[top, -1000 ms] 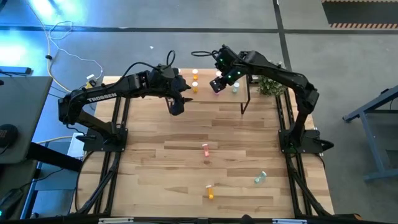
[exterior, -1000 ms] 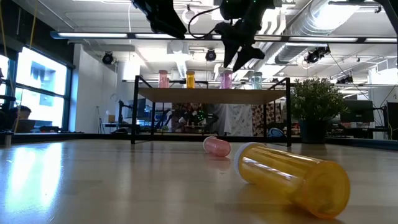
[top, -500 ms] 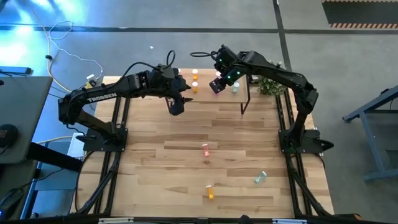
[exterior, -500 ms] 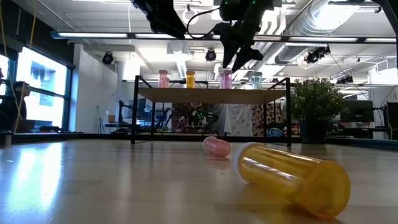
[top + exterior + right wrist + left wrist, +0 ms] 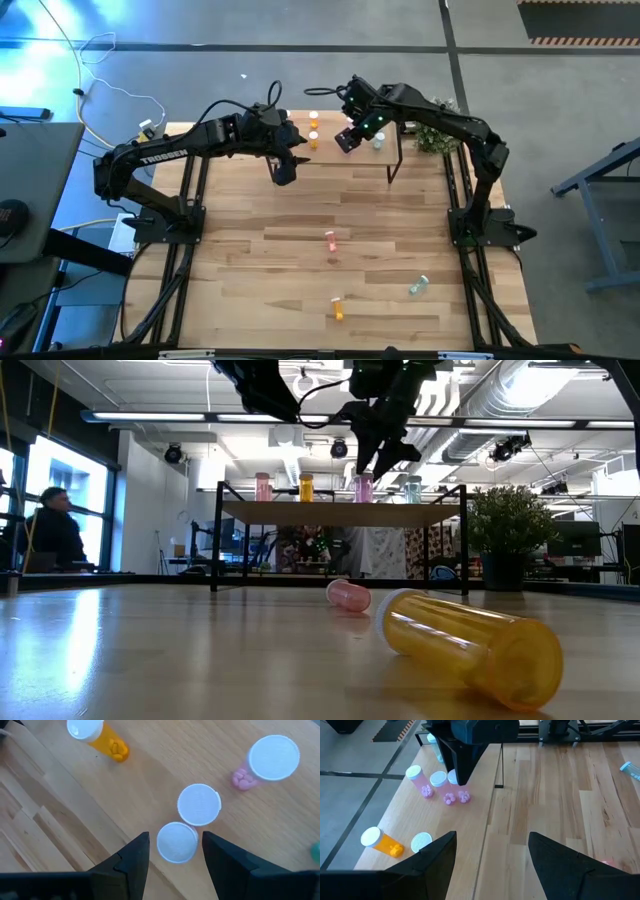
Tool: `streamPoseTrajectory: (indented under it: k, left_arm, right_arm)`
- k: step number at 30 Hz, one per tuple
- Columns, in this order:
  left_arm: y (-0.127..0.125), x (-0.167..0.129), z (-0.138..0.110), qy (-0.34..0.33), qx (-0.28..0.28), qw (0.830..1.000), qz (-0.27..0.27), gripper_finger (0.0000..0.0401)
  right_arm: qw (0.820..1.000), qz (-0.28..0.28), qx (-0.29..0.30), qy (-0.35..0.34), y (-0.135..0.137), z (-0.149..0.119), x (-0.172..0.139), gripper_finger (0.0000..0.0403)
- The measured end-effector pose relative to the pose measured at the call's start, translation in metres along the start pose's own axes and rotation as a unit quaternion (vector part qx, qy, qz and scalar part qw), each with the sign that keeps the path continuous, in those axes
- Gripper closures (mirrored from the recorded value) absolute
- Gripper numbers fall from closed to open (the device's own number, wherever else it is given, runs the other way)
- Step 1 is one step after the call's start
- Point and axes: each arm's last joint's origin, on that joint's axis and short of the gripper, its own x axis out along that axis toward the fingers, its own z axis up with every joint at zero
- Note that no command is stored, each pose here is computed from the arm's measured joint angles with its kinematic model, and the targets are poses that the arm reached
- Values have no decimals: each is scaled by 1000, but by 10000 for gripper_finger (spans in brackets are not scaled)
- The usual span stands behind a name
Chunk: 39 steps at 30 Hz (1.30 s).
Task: Pick and place medicine bottles onto shelf by color
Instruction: Adjust the purple pill bottles on the shelf
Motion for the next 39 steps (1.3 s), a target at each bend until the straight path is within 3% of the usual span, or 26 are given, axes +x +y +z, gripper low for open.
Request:
streamPoseTrajectory:
  k: [10,19,39]
  left_arm:
    - [0,0,0,0,0,1000,0,165]
    - [0,0,0,0,0,1000,0,165]
    - [0,0,0,0,-2,1000,0,165]
  right_arm:
    - [1000,6,5,14,0,-2,0,231]
    - [1000,3,5,10,0,-2,0,262]
    - [1000,-1,1,21,0,-4,0,288]
